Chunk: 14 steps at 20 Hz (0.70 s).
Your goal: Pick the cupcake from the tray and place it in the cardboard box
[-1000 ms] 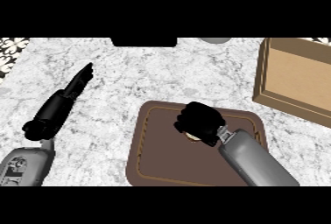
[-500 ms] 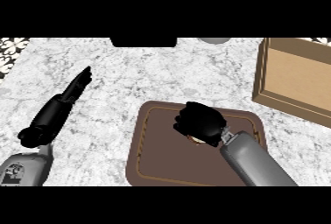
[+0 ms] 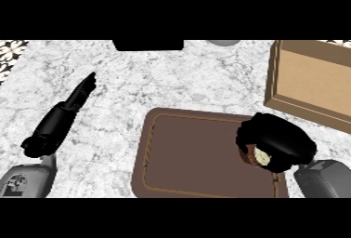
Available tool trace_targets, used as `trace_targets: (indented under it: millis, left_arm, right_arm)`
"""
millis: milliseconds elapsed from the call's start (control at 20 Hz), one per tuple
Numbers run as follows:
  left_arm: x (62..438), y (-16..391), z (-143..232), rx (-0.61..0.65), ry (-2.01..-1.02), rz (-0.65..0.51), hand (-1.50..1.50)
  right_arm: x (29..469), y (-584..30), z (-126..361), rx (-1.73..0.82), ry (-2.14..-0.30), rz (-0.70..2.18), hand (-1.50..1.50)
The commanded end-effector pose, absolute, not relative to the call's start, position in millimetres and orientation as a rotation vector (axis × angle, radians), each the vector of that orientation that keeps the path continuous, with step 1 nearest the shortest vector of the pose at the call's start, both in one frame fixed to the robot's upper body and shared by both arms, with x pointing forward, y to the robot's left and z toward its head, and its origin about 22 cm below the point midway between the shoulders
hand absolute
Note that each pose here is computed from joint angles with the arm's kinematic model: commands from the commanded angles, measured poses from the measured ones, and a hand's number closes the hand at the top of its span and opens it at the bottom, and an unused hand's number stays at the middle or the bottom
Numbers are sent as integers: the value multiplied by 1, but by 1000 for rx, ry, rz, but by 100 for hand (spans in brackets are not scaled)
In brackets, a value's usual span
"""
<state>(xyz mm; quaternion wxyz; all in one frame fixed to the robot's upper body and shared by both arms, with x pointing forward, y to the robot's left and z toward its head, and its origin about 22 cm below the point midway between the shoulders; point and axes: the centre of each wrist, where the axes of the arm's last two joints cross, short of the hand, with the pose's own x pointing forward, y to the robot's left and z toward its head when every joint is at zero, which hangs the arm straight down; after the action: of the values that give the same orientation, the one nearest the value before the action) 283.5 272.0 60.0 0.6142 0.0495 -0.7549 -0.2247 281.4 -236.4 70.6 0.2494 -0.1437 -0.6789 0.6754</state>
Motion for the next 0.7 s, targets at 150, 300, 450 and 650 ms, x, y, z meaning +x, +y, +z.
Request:
trace_targets:
  millis: [150,300,450,650]
  left_arm:
    - [289,260,71,120,-1736,-505,0]
    - [291,284,62,131,-1730,-522,0]
    - [290,276,55,114,-1733,-510,0]
    - [285,278,57,93,-1752,-510,0]
  right_arm:
    - [247,-280,149,-487,-2040,1727,150]
    - [244,-292,159,-575,-2027,1514,150]
    - [258,-312,162,-603,-2020,1215,150]
    - [278,-328,198,-721,-1955,1013,150]
